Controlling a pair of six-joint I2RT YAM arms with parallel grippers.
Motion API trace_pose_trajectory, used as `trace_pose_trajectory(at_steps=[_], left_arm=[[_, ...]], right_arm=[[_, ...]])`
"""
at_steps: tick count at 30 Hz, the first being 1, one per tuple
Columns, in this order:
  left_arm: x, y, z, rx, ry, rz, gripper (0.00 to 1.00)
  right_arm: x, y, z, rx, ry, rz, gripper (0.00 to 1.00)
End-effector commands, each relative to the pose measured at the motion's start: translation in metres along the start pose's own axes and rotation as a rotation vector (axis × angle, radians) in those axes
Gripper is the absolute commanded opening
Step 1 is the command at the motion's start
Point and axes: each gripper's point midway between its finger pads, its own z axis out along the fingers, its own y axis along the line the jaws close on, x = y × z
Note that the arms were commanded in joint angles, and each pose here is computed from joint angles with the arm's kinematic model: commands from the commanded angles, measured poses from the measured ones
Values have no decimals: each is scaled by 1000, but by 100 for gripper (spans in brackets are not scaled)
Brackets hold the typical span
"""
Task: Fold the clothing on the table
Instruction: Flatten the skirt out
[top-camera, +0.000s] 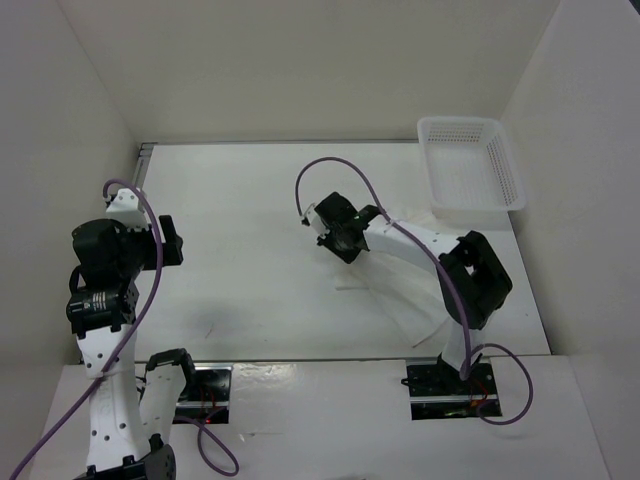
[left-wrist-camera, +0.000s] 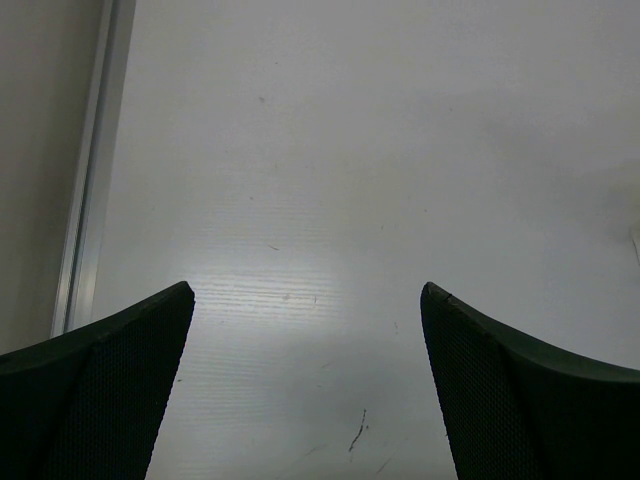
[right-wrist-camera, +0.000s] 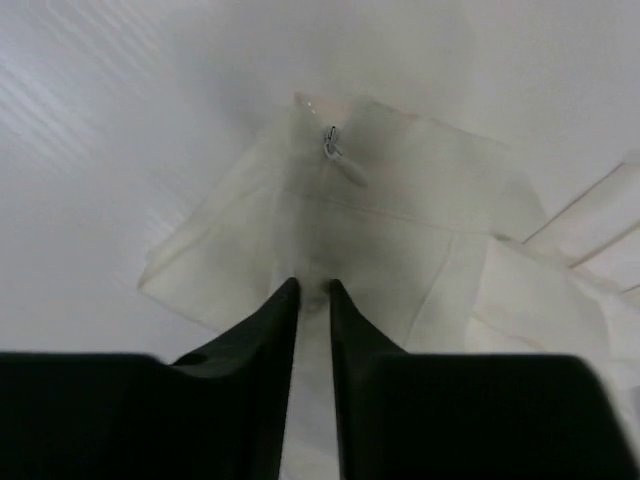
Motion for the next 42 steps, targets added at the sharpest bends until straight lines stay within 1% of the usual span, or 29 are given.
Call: trace_pose_trajectory(at_steps=[1, 2, 3, 7, 9, 10, 12, 13, 14, 15, 17, 18, 20, 21, 23, 24, 25, 26, 27, 31, 33, 34, 35, 36, 37, 38, 39, 40, 42], left_arm=[[-11, -3, -2, 17, -43, 10, 100], [-11, -3, -2, 17, -43, 10, 100], [-11, -3, -2, 17, -43, 10, 100], [-11, -4, -2, 26, -44, 19, 100], [-11, -4, -2, 26, -44, 19, 100], [-11, -4, -2, 26, -44, 19, 100], [-11, -4, -2, 26, -44, 19, 100], [-11, -4, -2, 26, -44, 19, 100], [-11, -4, -2, 26, -44, 19, 100], [-11, -4, -2, 26, -44, 19, 100], [-11, -4, -2, 26, -44, 19, 100], [-11, -6, -2, 38, -44, 20, 100], [-10, -8, 0, 57, -36, 27, 100], [-11, -11, 0, 74, -37, 27, 100], [-8, -19, 4, 125, -20, 32, 100], [-8, -24, 4, 159, -23, 41, 100], [-7, -23, 7, 160, -12, 50, 100], [-3, -26, 9, 178, 7, 44, 100], [-7, -28, 7, 190, -3, 60, 100], [-11, -38, 13, 266, -13, 71, 100], [-15, -45, 17, 306, -29, 41, 100], [-16, -53, 24, 359, -44, 25, 100], [-15, -58, 26, 384, -48, -25, 100], [-19, -60, 34, 403, -73, -42, 100], [-13, -63, 41, 421, -60, -70, 100], [6, -69, 47, 458, -22, -120, 100], [8, -71, 51, 479, -40, -123, 100], [18, -74, 55, 502, -22, -138, 100], [36, -84, 57, 577, -4, -144, 96]], right_arm=[[-20, -29, -1, 80, -67, 70, 17], [-16, -33, 2, 91, -53, 77, 4], [-14, -34, 5, 98, -42, 76, 0], [-14, -33, 5, 97, -43, 94, 0], [-21, -36, -3, 105, -71, 99, 0], [-33, -41, -13, 113, -103, 104, 0], [-52, -40, -34, 72, -166, 107, 0], [-69, -43, -48, 60, -206, 110, 0], [-83, -40, -62, 21, -256, 117, 0], [-108, -45, -87, 14, -339, 120, 0], [-133, -42, -114, -40, -432, 109, 0], [-156, -48, -139, -43, -514, 106, 0], [-173, -48, -165, -70, -582, 105, 0], [-191, -48, -182, -101, -636, 104, 0], [-203, -42, -196, -150, -676, 85, 0], [-213, -38, -208, -191, -718, 80, 0], [-218, -35, -218, -214, -746, 77, 0], [-221, -31, -216, -239, -743, 69, 0], [-226, -29, -220, -261, -756, 69, 0], [-226, -27, -215, -269, -751, 58, 0], [-225, -24, -212, -281, -744, 56, 0], [-223, -22, -212, -295, -736, 53, 0], [-223, -22, -212, -295, -736, 53, 0], [-221, -20, -216, -304, -737, 50, 0], [-222, -19, -220, -313, -748, 45, 0], [-222, -19, -220, -309, -750, 35, 0], [-220, -19, -224, -310, -748, 35, 0], [-220, -19, -224, -310, -748, 35, 0], [-221, -21, -233, -300, -769, 24, 0]])
